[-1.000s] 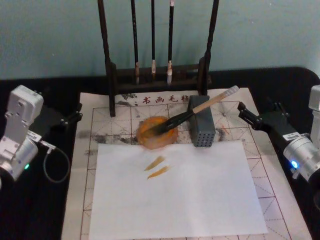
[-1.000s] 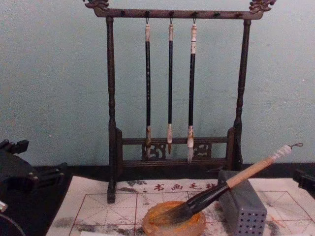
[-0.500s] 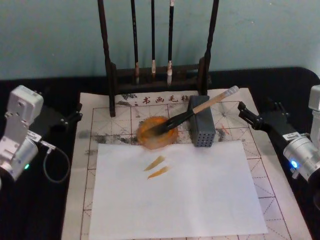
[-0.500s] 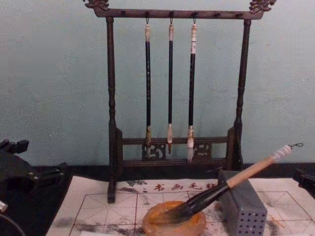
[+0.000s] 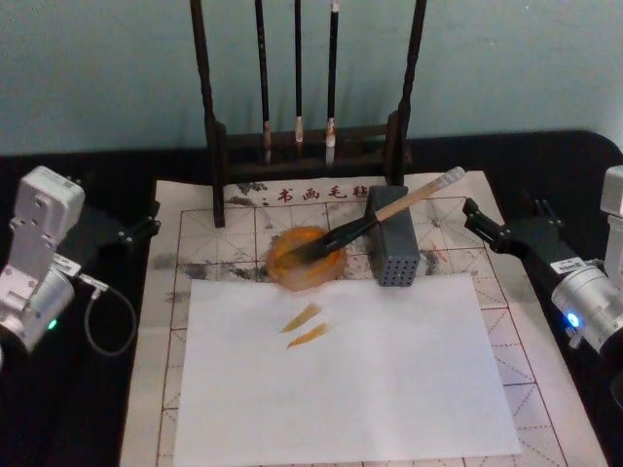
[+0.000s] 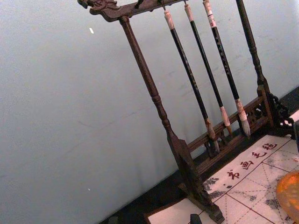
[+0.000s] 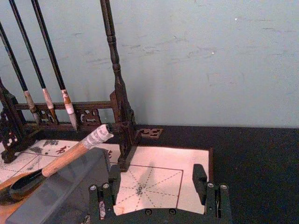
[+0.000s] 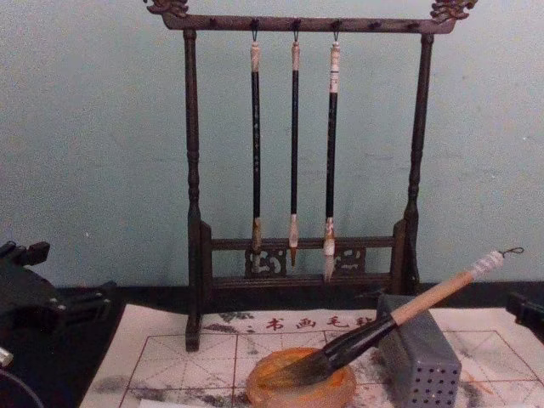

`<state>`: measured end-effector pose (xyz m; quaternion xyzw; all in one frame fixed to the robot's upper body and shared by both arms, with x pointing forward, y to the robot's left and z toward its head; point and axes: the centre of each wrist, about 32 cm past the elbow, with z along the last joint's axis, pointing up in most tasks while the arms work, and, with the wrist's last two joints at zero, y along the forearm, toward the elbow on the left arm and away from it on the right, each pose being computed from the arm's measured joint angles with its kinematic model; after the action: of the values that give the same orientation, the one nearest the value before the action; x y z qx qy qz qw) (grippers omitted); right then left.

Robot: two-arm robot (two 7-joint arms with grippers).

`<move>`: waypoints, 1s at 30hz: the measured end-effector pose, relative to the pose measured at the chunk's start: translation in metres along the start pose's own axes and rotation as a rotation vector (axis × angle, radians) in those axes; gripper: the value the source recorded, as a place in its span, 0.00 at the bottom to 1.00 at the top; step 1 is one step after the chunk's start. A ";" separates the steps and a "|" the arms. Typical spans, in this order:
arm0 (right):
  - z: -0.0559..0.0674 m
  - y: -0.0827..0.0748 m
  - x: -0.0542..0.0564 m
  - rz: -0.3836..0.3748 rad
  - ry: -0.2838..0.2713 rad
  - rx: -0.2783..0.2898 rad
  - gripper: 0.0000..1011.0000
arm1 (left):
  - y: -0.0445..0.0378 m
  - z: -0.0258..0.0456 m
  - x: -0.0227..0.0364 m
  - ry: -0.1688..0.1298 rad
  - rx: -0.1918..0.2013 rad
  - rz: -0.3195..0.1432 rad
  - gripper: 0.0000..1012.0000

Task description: Pick up the brush from the inkstone, write on the paper, then place the brush back to its original position.

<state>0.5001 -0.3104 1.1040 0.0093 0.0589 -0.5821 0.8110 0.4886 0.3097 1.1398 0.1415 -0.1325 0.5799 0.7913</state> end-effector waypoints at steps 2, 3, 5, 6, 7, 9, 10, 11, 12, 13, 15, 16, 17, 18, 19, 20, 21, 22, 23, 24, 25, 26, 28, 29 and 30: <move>0.000 0.000 0.000 0.000 0.000 0.000 0.99 | 0.0000 0.0000 0.0000 0.000 0.000 0.000 0.99; 0.000 0.000 0.000 0.000 0.000 0.000 0.99 | 0.0000 0.0000 0.0000 0.000 0.000 0.000 0.99; 0.000 0.000 0.000 0.000 0.000 0.000 0.99 | 0.0000 0.0000 0.0000 0.000 0.000 0.000 0.99; 0.000 0.000 0.000 0.000 0.000 0.000 0.99 | 0.0000 0.0000 0.0000 0.000 0.000 0.000 0.99; 0.000 0.000 0.000 0.000 0.000 0.000 0.99 | 0.0000 0.0000 0.0000 0.000 0.000 0.000 0.99; 0.000 0.000 0.000 0.000 -0.001 0.000 0.99 | 0.0000 0.0000 0.0000 0.000 0.000 0.000 0.99; 0.000 0.000 0.000 0.000 -0.001 0.000 0.99 | 0.0000 0.0000 0.0000 0.000 0.000 0.000 0.99; 0.000 0.000 0.000 0.000 0.000 0.000 0.99 | 0.0000 0.0000 0.0000 0.000 0.000 0.000 0.99; 0.000 0.000 0.000 0.000 -0.001 0.000 0.99 | 0.0000 0.0000 0.0000 0.000 0.000 0.000 0.99; 0.000 0.000 0.000 0.000 -0.001 0.000 0.99 | 0.0000 0.0000 0.0000 0.000 0.000 0.000 0.99; 0.000 0.000 0.000 0.000 0.000 0.000 0.99 | 0.0000 0.0000 0.0000 0.000 0.000 0.000 0.99; 0.000 0.000 0.000 0.000 -0.001 0.000 0.99 | 0.0000 0.0000 0.0000 0.000 0.000 0.000 0.99; 0.000 0.000 0.000 0.000 -0.001 0.000 0.99 | 0.0000 0.0000 0.0000 0.000 0.000 0.000 0.99; 0.000 0.000 0.000 0.000 -0.001 0.000 0.99 | 0.0000 0.0000 0.0000 0.000 0.000 0.000 0.99; 0.000 0.000 0.000 0.000 -0.001 0.000 0.99 | 0.0000 0.0000 0.0000 0.000 0.000 0.000 0.99; 0.000 0.000 0.000 0.000 -0.001 0.000 0.99 | 0.0000 0.0000 0.0000 0.000 0.000 0.000 0.99; 0.000 0.000 0.000 0.000 -0.001 0.000 0.99 | 0.0000 0.0000 0.0000 0.000 0.000 0.000 0.99; 0.000 0.000 0.000 0.000 -0.001 0.000 0.99 | 0.0000 0.0000 0.0000 0.000 0.000 0.000 0.99; 0.000 0.000 0.000 0.000 -0.001 0.000 0.99 | 0.0000 0.0000 0.0000 0.000 0.000 0.000 0.99; 0.000 0.000 0.000 0.000 0.000 0.000 0.99 | 0.0000 0.0000 0.0000 0.000 0.000 0.000 0.99; 0.000 0.000 0.000 0.000 -0.001 0.000 0.99 | 0.0000 0.0000 0.0000 0.000 0.000 0.000 0.99; 0.000 0.000 0.000 0.000 -0.001 0.000 0.99 | 0.0000 0.0000 0.0000 0.000 0.000 0.000 0.99; 0.000 0.000 0.000 0.000 0.000 0.000 0.99 | 0.0000 0.0000 0.0000 0.000 0.000 0.000 0.99; 0.000 0.000 0.000 0.000 -0.001 0.000 0.99 | 0.0000 0.0000 0.0000 0.000 0.000 0.000 0.99; 0.000 0.000 0.000 0.000 -0.001 0.000 0.99 | 0.0000 0.0000 0.0000 0.000 0.000 0.000 0.99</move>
<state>0.5001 -0.3105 1.1042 0.0092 0.0586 -0.5820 0.8110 0.4886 0.3097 1.1397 0.1415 -0.1324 0.5799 0.7913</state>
